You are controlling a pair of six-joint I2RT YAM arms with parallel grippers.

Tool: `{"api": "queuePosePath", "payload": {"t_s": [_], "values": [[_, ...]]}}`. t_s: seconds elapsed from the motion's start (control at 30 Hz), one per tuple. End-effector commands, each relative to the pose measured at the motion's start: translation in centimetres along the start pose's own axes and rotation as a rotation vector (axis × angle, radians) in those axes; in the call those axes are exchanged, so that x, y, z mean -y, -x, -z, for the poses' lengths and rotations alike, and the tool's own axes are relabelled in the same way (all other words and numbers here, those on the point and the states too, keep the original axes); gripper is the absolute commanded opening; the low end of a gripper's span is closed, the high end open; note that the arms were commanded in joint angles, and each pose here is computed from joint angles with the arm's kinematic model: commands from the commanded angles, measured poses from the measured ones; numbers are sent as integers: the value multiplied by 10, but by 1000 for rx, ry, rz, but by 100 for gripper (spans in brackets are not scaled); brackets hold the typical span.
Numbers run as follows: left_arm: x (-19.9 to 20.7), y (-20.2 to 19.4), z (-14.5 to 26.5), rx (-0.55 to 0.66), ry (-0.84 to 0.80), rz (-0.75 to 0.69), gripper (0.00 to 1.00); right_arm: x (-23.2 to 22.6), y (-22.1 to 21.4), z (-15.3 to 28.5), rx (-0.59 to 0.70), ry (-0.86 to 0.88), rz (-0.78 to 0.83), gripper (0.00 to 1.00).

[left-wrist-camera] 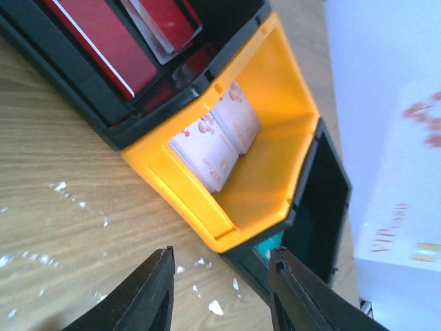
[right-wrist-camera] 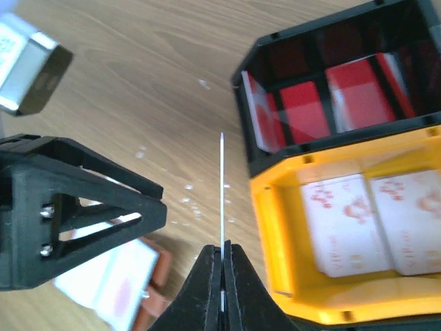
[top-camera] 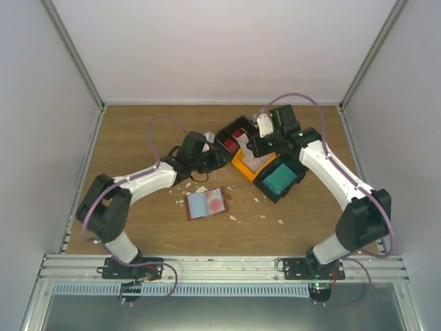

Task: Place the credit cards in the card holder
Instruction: Pick up the credit card from the storage box, then insert the credit card into the card holder.

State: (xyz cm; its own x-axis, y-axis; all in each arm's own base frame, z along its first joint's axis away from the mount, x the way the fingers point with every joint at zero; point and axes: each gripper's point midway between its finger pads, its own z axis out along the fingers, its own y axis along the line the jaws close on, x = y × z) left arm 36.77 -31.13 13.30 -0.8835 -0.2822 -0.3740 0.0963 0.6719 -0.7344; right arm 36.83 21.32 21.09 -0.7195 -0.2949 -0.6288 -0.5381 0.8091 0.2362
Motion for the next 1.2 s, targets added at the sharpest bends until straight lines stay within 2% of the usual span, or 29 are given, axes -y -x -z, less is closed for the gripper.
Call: {"api": "queuePosePath", "payload": {"t_s": [0.0,0.13,0.33,0.47,0.6,0.83,1.17], "values": [[-7,1,42,104,64,-81,42,-38,-17,-3,22,226,-205,0],[-25,-18,73,107,107,-99,50,-75,-43,-15,13,352,-281,0],[-68,-65,94,15,160,-71,54,-112,-91,-49,-65,459,-391,1],[-92,-92,102,-44,169,-38,52,-130,-109,-66,-103,491,-446,0],[-113,-111,107,-95,180,-9,44,-140,-124,-85,-126,483,-452,1],[-139,-122,110,-135,241,4,32,-141,-134,-112,-140,488,-471,0],[-158,-135,105,-180,264,7,31,-129,-156,-134,-158,451,-520,0]]}}
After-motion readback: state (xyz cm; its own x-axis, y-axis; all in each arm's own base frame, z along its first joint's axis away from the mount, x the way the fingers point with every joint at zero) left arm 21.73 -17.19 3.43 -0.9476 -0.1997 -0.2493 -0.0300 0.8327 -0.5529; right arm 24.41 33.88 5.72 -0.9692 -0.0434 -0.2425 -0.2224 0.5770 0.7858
